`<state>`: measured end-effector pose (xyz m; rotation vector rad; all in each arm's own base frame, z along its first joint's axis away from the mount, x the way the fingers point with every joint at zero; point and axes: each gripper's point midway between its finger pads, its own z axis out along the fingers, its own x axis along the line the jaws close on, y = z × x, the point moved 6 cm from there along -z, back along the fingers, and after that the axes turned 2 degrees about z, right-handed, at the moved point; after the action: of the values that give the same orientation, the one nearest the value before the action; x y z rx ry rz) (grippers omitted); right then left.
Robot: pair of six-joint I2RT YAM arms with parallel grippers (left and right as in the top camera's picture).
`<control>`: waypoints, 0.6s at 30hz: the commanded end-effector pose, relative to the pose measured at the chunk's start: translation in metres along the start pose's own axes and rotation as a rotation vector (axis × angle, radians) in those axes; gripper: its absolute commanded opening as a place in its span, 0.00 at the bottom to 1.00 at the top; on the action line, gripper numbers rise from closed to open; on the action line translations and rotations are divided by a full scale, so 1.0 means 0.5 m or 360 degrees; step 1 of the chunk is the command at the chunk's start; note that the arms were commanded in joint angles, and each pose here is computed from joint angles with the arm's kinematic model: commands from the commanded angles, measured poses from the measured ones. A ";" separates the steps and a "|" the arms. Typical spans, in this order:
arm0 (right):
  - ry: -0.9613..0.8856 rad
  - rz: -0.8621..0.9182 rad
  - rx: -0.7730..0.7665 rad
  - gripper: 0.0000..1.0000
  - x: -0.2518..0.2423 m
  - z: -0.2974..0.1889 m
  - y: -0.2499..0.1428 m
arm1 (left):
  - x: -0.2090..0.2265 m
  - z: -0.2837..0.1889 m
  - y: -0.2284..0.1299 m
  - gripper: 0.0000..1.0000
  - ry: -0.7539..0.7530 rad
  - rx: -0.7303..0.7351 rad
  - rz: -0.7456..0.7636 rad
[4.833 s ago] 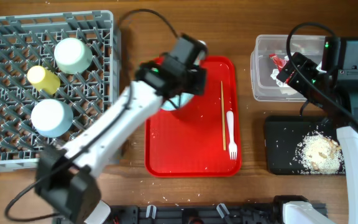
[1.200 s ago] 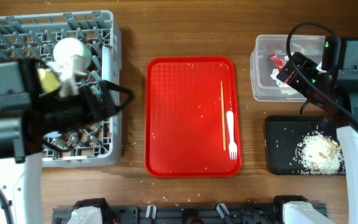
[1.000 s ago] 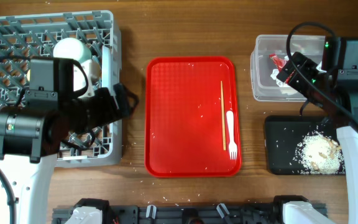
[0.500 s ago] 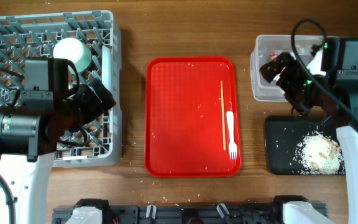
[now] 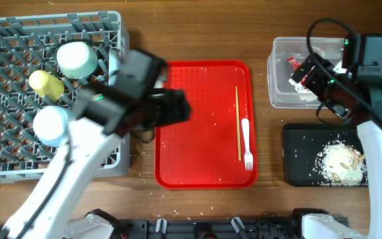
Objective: Sort waste into correct bins and load items into the dishwasher rack
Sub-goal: 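Release the plate and reach the left gripper to the chopsticks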
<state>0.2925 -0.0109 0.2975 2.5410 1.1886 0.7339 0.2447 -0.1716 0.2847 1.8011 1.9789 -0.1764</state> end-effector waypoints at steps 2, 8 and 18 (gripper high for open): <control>-0.0165 0.0223 -0.0082 1.00 -0.097 -0.003 0.058 | -0.066 0.153 -0.019 0.76 0.0104 0.0183 0.0066; -0.0235 0.0388 -0.0096 1.00 -0.157 -0.013 0.077 | -0.119 0.323 -0.045 0.72 0.0311 0.0089 0.0208; -0.0227 0.0386 -0.0109 1.00 -0.156 -0.013 0.081 | -0.170 0.430 -0.034 0.72 0.0425 -0.0349 0.0329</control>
<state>0.2709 -0.0956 0.2941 2.6599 0.7841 0.6174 0.2793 -0.3301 0.1391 1.9700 1.8790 0.2221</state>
